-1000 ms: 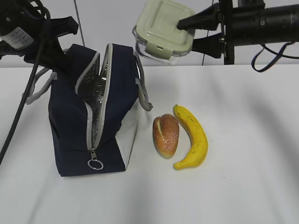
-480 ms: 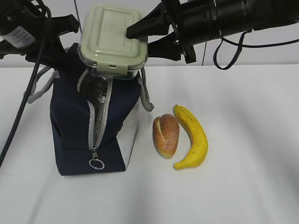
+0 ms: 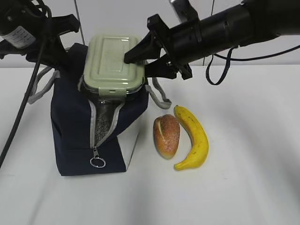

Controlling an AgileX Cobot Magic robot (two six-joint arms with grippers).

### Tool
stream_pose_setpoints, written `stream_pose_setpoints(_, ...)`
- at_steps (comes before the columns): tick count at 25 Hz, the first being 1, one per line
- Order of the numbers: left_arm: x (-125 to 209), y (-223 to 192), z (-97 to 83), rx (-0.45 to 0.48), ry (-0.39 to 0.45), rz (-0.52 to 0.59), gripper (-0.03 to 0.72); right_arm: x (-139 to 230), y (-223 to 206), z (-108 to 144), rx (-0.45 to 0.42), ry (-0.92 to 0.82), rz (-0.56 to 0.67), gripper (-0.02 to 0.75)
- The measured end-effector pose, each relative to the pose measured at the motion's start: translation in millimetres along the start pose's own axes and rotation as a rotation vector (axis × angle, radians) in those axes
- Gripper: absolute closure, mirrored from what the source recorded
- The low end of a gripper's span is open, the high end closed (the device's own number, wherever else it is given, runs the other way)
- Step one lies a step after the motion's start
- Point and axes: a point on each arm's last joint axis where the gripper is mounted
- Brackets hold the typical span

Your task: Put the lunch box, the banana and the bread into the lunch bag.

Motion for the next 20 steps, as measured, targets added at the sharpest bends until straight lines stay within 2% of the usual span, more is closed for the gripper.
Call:
stream_pose_setpoints(10,0,0,0.0,0.000,-0.011,-0.005,0.688,16,-39,-16,0.059,-0.041,0.087,0.372)
stream_pose_setpoints(13,-1,0,0.0,0.000,-0.013,-0.008,0.688,21,-49,-14,0.091,-0.017,0.089,0.372)
stream_pose_setpoints(20,-1,0,0.0,0.000,-0.016,-0.011,0.688,24,-61,-15,0.105,-0.018,0.084,0.372)
Point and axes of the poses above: a point on each arm's last joint axis where the gripper is mounted, y pointing back along that axis away from the gripper, z along the wrist's bending axis when the last joint is at zero, x = y × z, and after that the axes turned 3 degrees about -y, right-handed
